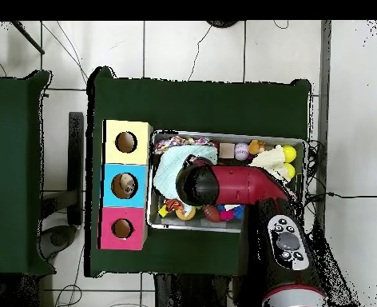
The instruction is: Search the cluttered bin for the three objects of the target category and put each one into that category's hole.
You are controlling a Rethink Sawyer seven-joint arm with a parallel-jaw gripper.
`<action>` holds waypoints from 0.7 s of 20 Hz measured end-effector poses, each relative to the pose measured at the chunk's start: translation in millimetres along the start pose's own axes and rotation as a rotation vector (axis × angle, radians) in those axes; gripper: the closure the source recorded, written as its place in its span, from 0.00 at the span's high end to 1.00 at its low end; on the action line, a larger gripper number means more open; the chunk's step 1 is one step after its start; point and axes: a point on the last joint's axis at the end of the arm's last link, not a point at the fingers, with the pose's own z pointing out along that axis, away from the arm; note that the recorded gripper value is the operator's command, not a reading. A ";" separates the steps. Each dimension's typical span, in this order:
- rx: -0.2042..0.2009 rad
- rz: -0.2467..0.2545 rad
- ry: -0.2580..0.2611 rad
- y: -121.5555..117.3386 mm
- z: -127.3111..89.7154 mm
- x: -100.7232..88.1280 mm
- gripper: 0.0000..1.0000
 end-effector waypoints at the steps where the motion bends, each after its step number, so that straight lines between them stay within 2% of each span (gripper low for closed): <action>1: -0.007 -0.003 -0.002 0.6 0.1 -1.2 0.00; 3: -0.025 -0.014 -0.010 2.8 -0.1 -4.4 0.00; 7: -0.033 -0.036 -0.015 8.6 -1.0 -3.4 0.00; 14: -0.039 -0.093 -0.038 35.0 -12.8 1.9 0.00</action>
